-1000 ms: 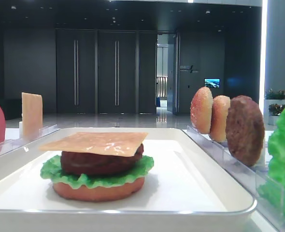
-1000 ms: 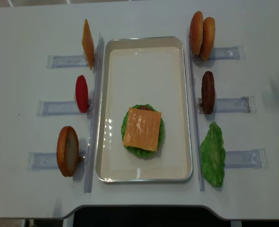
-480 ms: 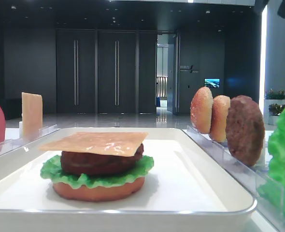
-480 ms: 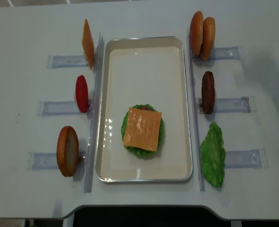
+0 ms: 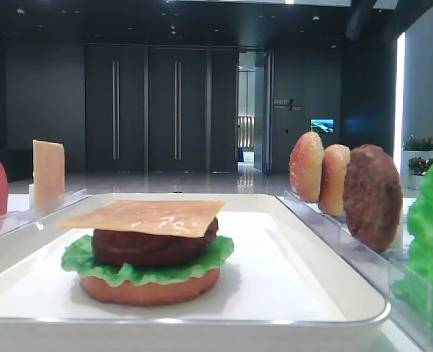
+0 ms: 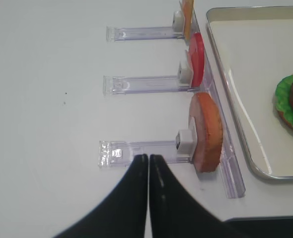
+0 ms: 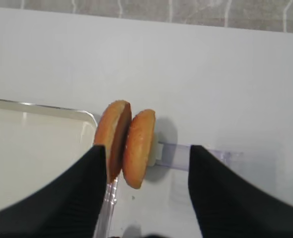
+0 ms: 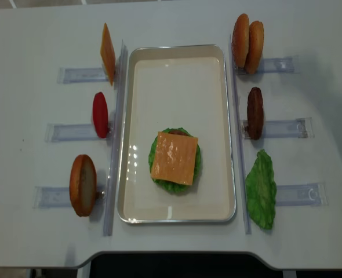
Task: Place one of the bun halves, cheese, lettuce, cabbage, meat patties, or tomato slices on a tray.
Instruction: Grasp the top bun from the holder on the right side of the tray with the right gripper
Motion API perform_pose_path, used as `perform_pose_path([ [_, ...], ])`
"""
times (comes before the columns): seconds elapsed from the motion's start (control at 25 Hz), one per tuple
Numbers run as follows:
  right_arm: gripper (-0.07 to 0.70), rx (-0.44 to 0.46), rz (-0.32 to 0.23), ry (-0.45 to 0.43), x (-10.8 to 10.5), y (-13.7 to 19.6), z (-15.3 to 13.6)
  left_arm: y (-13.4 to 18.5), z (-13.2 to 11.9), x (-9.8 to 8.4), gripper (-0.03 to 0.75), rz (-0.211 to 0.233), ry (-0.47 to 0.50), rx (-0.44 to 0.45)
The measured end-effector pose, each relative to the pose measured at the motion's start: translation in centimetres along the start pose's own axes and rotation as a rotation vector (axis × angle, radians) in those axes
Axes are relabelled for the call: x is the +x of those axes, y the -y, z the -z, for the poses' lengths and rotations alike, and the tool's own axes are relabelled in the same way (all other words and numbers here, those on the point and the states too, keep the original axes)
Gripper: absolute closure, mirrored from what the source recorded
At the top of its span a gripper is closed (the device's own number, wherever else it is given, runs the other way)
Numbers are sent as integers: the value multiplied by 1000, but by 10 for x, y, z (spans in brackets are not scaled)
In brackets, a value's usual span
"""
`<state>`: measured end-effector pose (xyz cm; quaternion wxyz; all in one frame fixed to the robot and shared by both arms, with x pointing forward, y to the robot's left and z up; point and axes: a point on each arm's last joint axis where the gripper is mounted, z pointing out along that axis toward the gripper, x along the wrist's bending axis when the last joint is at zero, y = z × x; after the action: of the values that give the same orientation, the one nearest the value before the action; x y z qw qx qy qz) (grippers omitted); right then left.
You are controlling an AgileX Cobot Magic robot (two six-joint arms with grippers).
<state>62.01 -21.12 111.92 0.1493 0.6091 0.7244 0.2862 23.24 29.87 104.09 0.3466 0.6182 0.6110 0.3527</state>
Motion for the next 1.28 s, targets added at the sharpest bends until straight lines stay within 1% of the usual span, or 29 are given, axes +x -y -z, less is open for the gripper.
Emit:
perform_pose_path([
  [0.12,269,-24,4,-9,8,-2,-3,0,0,0,716,0,0,0],
  [0.24,269,-51,19,-18,17,-4,-4,0,0,0,716,0,0,0],
  [0.4,267,-64,9,-27,26,-4,-9,0,0,0,716,0,0,0],
  [0.64,229,-13,1,-40,37,1,-32,0,0,0,716,0,0,0],
  [0.8,209,13,3,-23,42,5,-45,0,0,0,716,0,0,0],
  [0.92,185,24,-20,-12,43,6,-52,0,0,0,716,0,0,0],
  [1.08,174,46,-49,-7,42,9,-62,0,0,0,716,0,0,0],
  [1.28,174,59,-41,-14,49,12,-72,0,0,0,716,0,0,0],
])
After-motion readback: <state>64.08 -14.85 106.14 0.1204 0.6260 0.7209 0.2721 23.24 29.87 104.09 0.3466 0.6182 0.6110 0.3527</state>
